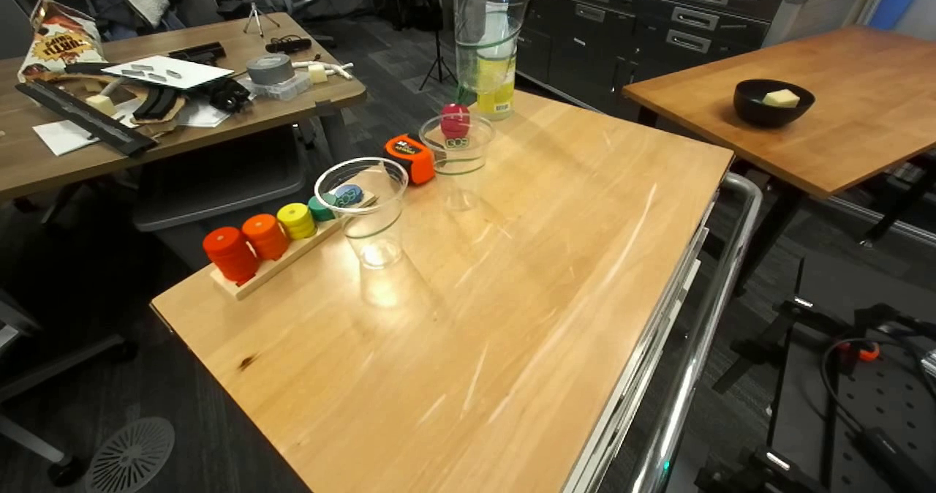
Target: Stack the three clear cups together
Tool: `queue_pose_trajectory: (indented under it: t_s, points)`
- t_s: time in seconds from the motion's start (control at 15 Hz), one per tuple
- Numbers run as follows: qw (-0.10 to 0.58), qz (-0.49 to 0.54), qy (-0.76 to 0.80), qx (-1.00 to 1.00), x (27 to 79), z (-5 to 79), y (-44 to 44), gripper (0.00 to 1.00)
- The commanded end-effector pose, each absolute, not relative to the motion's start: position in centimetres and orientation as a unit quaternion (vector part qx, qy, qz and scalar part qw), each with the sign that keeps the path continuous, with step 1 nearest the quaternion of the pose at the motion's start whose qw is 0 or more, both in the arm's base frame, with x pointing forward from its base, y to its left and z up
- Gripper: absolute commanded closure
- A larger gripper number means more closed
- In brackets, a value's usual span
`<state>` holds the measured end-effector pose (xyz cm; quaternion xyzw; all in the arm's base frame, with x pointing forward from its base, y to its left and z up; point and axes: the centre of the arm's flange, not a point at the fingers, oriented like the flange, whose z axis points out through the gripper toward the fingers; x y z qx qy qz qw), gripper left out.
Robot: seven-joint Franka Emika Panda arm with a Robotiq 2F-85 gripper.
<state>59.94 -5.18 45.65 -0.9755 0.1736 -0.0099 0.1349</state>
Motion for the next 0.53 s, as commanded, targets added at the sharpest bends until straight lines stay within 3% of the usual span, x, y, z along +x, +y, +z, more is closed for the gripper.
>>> queue_pose_trajectory:
  t_s: [0.0, 0.47]
  points:
    - [0.138, 0.006, 0.170, -0.976, 64.0, 44.2, -3.4, 0.99]
    - [0.131, 0.051, 0.161, -0.977, 65.0, 39.4, -2.8, 0.99]
